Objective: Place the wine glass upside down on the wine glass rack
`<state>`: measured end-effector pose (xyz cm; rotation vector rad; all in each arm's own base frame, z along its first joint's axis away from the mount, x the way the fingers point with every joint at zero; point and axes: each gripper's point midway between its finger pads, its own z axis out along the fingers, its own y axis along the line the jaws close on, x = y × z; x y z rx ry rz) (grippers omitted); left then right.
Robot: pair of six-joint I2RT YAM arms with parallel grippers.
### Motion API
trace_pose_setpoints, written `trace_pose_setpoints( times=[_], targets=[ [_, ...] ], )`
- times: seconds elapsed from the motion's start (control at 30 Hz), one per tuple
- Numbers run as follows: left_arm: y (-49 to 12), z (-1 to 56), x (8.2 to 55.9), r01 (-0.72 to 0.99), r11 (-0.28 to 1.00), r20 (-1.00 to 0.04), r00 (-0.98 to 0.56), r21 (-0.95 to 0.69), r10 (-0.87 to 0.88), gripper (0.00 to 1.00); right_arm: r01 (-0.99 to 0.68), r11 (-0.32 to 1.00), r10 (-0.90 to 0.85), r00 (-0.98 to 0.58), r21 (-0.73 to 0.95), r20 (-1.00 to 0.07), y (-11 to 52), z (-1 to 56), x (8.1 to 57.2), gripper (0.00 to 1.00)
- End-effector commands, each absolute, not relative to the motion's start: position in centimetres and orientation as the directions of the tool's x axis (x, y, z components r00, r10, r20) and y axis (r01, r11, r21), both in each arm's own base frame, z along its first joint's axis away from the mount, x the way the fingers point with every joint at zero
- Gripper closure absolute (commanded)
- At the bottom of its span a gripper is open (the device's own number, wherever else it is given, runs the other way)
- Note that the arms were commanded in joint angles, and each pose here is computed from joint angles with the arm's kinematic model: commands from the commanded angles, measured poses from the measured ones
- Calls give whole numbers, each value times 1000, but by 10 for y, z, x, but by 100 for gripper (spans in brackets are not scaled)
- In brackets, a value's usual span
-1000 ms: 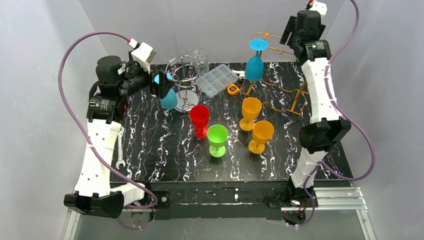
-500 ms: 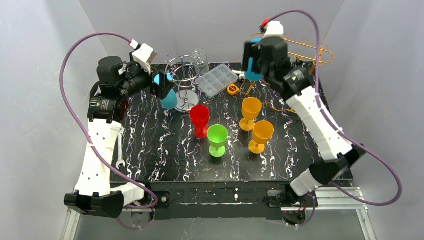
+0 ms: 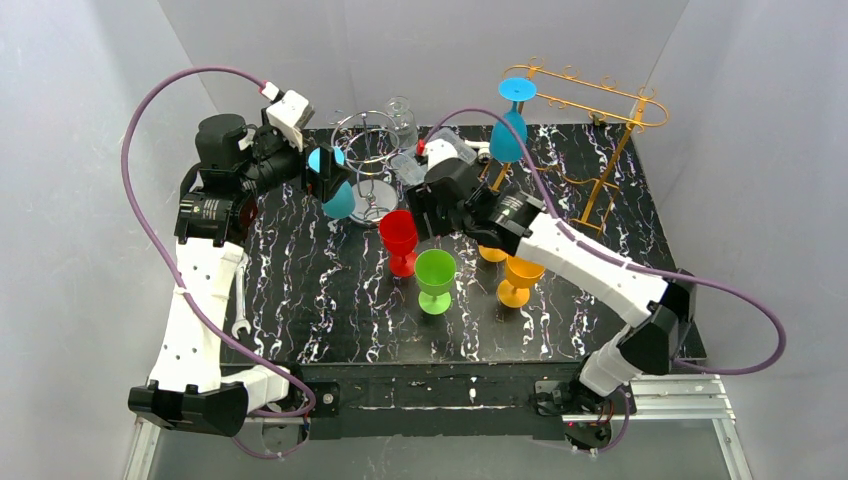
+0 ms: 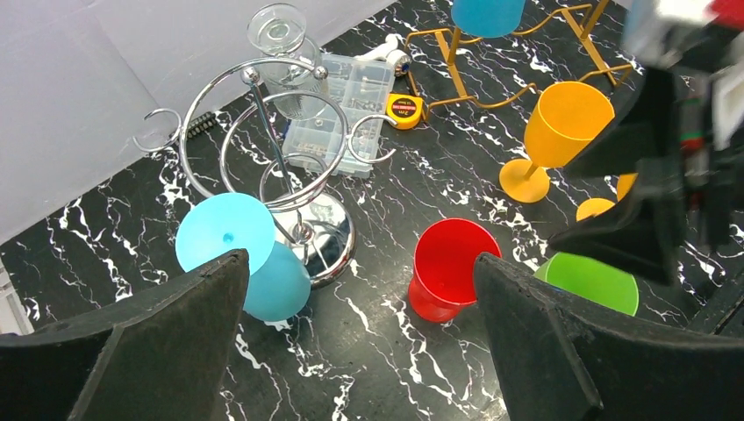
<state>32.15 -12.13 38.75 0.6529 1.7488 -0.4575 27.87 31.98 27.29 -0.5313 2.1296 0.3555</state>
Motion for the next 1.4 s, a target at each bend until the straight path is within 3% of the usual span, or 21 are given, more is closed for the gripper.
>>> trace_pose_setpoints(
  times=[0.0,0.33,0.57,0.77,0.87,1.0,1.37],
  targets=[
    [-123,400,310,652,757,-968,-163,40,191,1,-516,848,-231,-562,118,-795,331,258,271,25],
    [-125,405,306,665,745,-969,-153,43,192,1,-552,820,-315,-655,151,-686,302,209,226,39],
    [-127,410,299,680,732,-971,-149,36,186,1,-534,832,-313,-671,147,-672,289,194,218,43],
    [-129,413,293,690,723,-973,-143,34,182,1,-548,819,-326,-686,167,-651,300,180,218,59],
    [-130,415,291,693,721,-974,-146,25,174,1,-546,822,-326,-684,161,-653,301,183,221,76],
    [-135,421,285,714,701,-977,-147,5,157,1,-538,834,-302,-631,123,-715,291,227,228,98],
    [-153,451,260,776,622,-984,-171,-100,56,1,-589,779,-46,-397,217,-916,261,419,215,99]
  ],
)
